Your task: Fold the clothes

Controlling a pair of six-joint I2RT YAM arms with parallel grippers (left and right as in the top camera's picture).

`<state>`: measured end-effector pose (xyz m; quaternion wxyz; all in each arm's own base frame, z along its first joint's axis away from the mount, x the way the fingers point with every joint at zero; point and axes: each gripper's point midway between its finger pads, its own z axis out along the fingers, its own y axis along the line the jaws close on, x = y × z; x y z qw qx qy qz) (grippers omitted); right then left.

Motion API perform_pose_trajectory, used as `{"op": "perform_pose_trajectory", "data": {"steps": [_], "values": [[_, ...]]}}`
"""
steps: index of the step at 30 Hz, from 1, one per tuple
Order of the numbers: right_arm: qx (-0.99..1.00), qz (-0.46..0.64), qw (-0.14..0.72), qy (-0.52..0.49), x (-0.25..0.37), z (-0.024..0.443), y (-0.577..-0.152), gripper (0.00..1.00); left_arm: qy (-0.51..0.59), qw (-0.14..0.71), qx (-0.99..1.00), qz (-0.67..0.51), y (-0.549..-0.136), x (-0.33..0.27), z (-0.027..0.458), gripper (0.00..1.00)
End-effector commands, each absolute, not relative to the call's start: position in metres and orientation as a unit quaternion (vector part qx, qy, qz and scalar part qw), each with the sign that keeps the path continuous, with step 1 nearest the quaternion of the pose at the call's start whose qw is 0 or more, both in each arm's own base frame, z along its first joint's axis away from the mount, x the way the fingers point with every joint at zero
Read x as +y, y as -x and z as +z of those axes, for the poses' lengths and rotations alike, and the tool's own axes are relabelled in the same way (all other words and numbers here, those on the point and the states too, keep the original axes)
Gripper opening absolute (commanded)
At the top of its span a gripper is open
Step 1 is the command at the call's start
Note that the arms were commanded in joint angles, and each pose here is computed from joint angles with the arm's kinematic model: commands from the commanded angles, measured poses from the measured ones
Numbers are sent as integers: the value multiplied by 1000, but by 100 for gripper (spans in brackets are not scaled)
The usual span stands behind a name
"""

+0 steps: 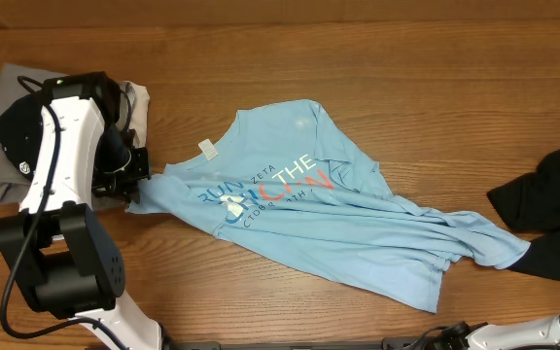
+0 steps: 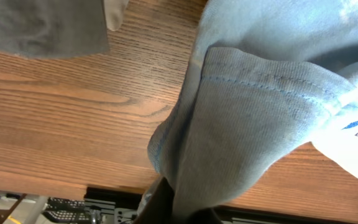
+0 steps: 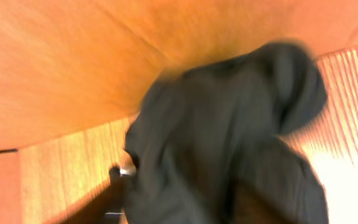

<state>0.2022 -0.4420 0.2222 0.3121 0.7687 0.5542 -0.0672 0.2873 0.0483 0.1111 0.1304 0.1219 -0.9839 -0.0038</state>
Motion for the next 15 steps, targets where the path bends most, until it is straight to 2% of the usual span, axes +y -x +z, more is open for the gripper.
{"op": "perform_pose_trajectory", "data": {"steps": [1,4,8,11,15], "values": [[566,-47,320,-758,-433,229,-216,74,-116,125,-985,-6,-288,47,113,19],[588,-5,324,-741,-419,229,-240,77,-114,127,-985,0,-287,45,113,31],[654,42,340,-674,-393,239,-282,76,-114,130,-985,5,-286,43,113,29],[722,93,344,-593,-353,242,-325,76,-93,120,-987,45,-291,31,117,24],[802,136,309,-492,-280,234,-369,76,-50,72,-988,130,-309,4,135,27]]}}
